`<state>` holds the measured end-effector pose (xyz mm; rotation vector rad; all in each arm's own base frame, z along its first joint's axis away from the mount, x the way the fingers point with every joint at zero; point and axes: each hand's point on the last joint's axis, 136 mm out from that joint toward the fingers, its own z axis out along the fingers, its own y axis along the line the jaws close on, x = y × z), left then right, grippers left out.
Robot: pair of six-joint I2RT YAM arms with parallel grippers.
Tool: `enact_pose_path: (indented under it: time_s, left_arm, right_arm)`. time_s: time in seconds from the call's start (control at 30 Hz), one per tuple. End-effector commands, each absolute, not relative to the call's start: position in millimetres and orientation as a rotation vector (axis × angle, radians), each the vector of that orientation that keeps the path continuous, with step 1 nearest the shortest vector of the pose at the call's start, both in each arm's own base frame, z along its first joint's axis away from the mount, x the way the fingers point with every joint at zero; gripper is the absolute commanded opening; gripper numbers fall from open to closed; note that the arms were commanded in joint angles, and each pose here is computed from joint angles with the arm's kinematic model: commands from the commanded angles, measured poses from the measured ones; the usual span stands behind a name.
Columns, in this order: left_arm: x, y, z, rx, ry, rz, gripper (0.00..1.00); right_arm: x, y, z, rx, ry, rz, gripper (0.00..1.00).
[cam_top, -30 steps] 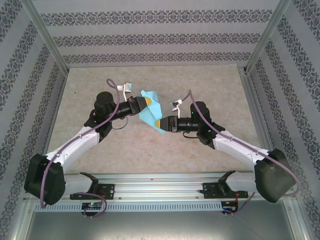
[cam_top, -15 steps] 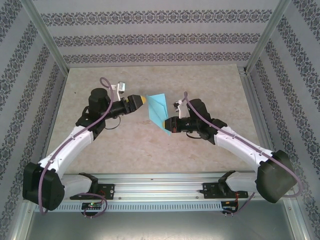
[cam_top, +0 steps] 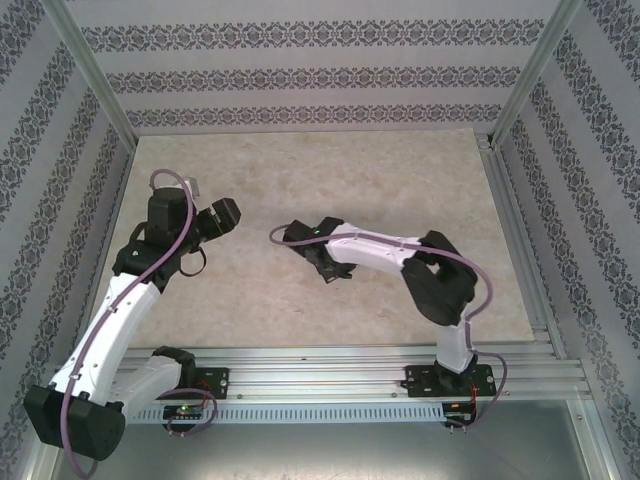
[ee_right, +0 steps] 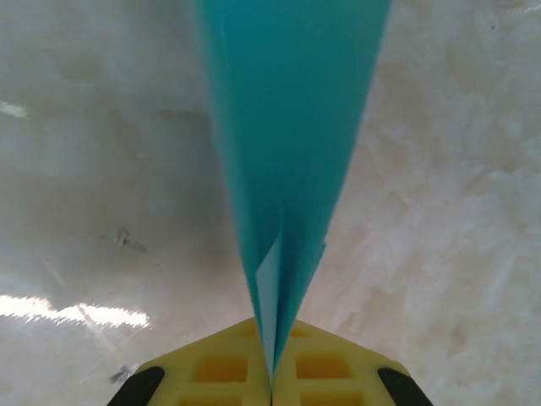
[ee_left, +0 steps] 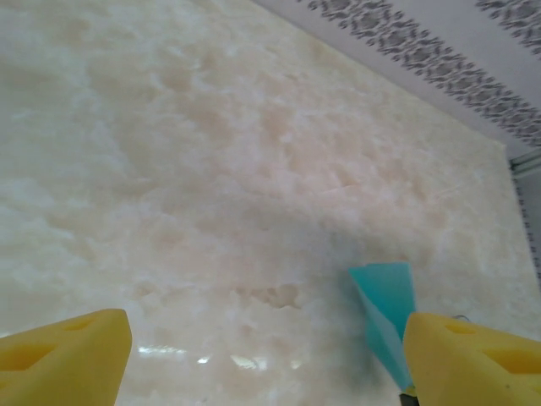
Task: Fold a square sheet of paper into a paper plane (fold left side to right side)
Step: Turn over the paper at the center of the table.
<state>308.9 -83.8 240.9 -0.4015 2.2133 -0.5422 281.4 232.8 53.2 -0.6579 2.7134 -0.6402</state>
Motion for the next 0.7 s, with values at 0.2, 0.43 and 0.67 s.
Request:
enact_pose_path:
  time_s: [0.2,0.43,0.67]
  left_arm:
    - [303,-62,186,-0.460,2.347,-0.389,0.85]
    - [305,-75,167,-0.426,2.387,-0.469,0.85]
    - [308,-128,161,-0.258,2.383,-0.839,0.83]
  right_arm:
    - [274,259,65,-0.815,2.552,-0.864,0.22]
    - [239,315,81,-0.859,2.654,-0.348,0.45]
    - [242,307,131,-0.699,2.658,0.065,0.56]
